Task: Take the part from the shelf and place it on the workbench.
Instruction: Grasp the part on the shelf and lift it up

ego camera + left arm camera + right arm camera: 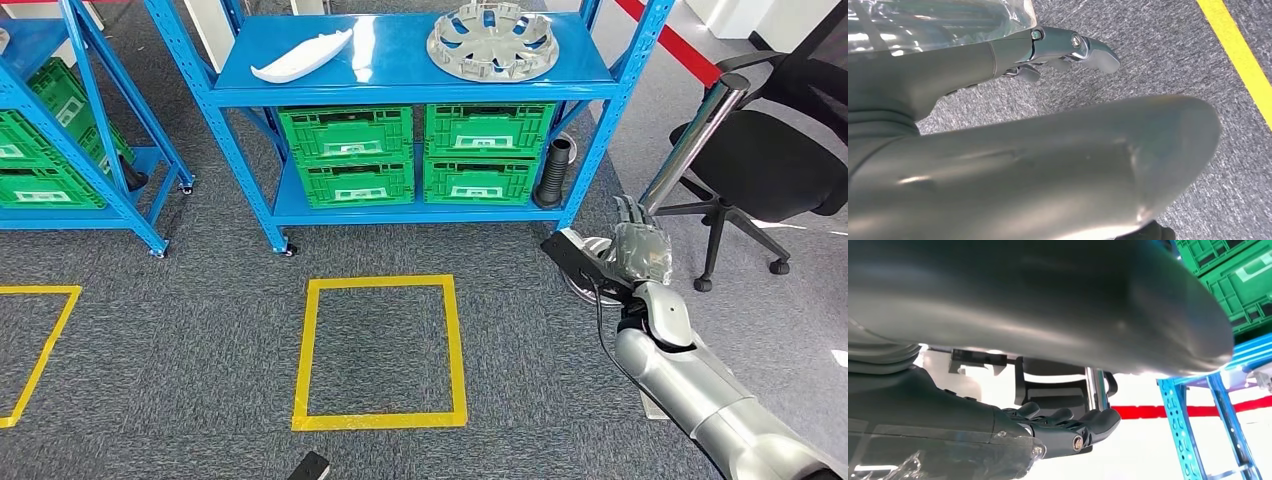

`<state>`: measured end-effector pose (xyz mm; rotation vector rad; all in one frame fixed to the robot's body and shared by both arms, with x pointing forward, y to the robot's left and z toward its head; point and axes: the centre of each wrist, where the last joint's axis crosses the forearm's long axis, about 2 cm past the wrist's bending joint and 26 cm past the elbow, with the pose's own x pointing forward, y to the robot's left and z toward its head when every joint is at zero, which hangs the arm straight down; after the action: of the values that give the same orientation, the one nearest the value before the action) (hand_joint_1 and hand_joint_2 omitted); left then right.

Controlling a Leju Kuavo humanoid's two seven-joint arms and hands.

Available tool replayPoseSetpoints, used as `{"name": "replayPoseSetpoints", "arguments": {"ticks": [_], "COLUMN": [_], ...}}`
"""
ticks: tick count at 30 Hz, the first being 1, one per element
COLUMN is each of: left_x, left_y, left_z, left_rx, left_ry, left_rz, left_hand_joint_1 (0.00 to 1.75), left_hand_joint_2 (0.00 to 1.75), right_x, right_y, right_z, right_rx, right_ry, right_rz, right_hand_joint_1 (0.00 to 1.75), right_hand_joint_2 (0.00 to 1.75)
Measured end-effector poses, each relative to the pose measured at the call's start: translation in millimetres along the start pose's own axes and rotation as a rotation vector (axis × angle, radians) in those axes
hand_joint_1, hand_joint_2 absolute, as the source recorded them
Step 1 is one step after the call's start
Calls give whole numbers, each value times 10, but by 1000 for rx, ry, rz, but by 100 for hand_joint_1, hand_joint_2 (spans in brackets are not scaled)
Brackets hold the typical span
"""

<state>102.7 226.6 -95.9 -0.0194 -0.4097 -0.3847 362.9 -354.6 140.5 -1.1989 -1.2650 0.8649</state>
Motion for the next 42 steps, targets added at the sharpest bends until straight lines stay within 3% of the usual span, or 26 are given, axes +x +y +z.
{"name": "replayPoseSetpoints", "arguments": {"ticks": [14,42], "left_x": [32,101], "left_y": [2,-15], "left_z": [-5,-13], "left_rx": [-17,-55], "left_ry": [12,7], "left_rz": [-30,-62], "left_hand_joint_1": [0,0], "left_hand_joint_2": [0,0], "right_x": [46,398], "right_y": [-143,22], "right_z": [-252,-302], "right_rx": [-29,-3], "right_ry": [-40,-125], "right_rz": [74,142], "right_hand_joint_1": [0,0], "right_hand_joint_2": [0,0]}}
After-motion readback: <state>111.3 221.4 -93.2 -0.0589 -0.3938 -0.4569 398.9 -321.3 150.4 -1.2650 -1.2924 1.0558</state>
